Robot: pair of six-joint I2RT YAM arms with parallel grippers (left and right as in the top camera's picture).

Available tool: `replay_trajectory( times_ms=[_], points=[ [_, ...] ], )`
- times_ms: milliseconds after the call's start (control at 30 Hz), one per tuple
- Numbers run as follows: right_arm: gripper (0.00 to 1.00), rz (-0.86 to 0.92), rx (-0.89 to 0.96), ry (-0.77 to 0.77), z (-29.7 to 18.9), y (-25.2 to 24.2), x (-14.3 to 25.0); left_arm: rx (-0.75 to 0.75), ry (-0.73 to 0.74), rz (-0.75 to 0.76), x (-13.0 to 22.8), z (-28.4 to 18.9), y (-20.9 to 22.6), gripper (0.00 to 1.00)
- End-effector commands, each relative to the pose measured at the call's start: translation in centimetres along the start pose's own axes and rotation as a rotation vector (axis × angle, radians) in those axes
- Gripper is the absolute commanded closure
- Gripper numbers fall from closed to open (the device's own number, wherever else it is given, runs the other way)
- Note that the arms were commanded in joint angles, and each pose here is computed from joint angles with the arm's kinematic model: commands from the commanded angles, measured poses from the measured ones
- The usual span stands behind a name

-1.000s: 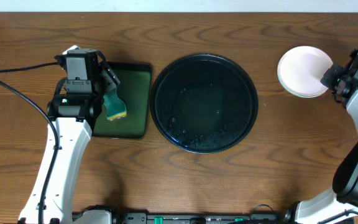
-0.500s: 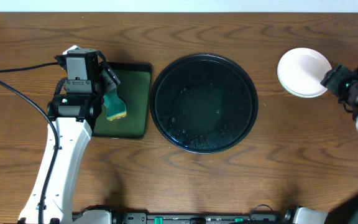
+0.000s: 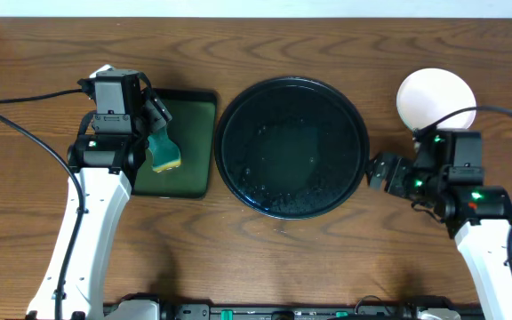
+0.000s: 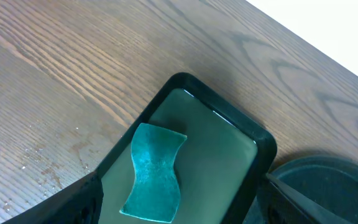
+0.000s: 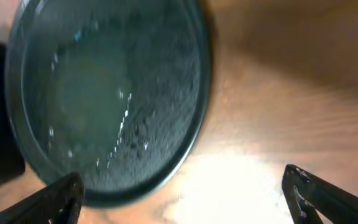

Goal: Clean dirty plates on tray and stack at the side

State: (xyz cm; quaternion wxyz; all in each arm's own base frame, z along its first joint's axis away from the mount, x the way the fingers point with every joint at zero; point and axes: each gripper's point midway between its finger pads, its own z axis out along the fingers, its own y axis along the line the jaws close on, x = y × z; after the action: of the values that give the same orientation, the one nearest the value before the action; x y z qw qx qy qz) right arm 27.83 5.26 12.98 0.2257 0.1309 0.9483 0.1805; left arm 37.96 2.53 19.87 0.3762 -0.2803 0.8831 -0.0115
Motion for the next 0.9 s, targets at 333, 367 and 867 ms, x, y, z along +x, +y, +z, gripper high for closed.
replay_trajectory(
  times_ms=[333,367,867],
  points=[
    [0.01,0.019,-0.003,0.059,0.4,-0.1,1.9,-0.001,-0.006,0.006,-0.3,0.0,0.0,0.2],
    [0.01,0.011,-0.004,0.058,0.4,-0.1,1.8,-0.001,-0.006,0.006,-0.3,0.0,0.0,0.2],
    [0.01,-0.284,-0.201,-0.413,0.1,0.8,2.2,-0.001,-0.006,0.006,-0.3,0.0,0.0,0.2]
  ],
)
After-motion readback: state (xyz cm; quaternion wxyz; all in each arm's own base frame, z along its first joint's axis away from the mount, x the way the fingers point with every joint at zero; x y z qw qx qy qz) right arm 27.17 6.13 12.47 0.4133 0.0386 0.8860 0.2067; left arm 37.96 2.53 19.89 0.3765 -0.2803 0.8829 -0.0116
